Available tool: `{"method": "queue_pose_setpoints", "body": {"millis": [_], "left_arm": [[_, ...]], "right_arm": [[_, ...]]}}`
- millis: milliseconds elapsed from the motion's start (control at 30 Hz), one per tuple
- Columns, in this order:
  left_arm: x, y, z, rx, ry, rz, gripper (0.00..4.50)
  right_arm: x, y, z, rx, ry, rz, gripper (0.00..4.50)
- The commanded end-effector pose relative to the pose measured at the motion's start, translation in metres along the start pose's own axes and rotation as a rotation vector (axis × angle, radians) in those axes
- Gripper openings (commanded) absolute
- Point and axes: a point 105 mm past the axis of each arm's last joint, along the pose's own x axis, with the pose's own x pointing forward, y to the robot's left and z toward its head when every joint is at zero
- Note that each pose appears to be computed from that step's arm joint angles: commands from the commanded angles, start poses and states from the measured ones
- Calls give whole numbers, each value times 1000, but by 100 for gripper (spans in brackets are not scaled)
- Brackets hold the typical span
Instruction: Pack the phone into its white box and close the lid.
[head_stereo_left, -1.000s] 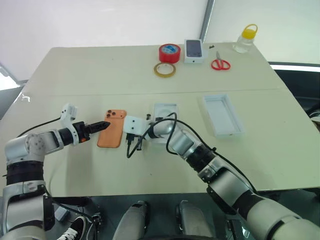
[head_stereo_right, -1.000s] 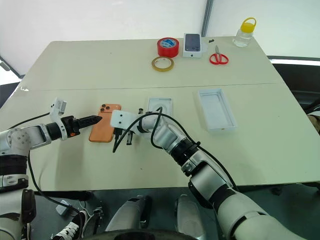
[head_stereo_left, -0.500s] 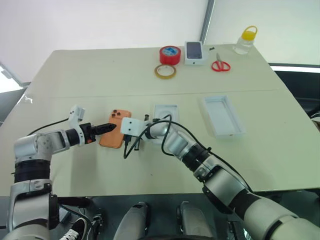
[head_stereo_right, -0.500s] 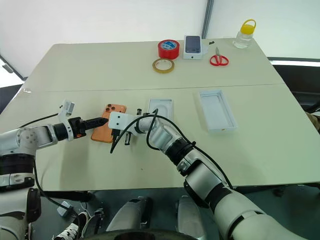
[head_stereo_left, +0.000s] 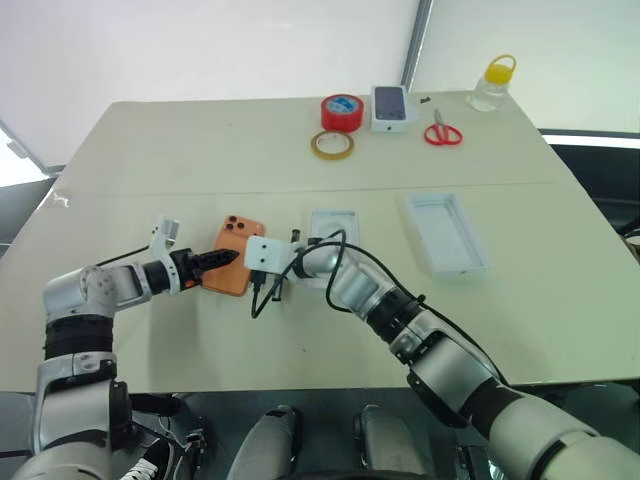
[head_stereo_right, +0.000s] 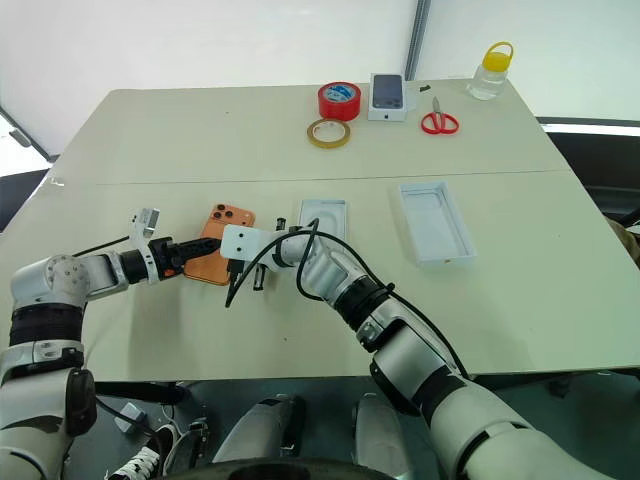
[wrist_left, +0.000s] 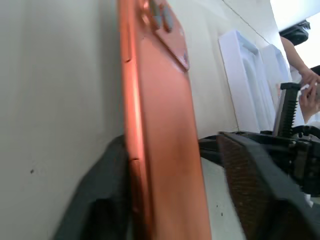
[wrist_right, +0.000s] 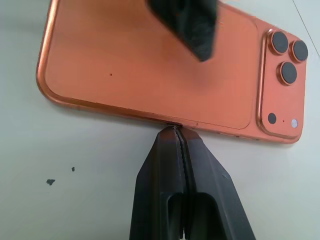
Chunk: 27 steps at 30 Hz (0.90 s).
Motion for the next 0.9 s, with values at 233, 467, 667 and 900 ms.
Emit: {"method": "queue_pose_setpoints", "body": {"millis": [233, 467, 667, 900], "left_arm": [[5, 4, -26, -81, 92, -13, 179], [6, 4, -27, -91, 96, -10, 46], [4, 0, -29, -136, 90, -41, 46], [-4, -16, 0, -150, -97, -160, 46]], "right_arm": [[-4, -3, -2, -19, 11, -23, 0], [-5, -2, -4, -28, 12, -28, 0], [-8, -4, 1, -31, -14, -39, 0], [-31, -22, 43, 176, -312, -67, 0]]}}
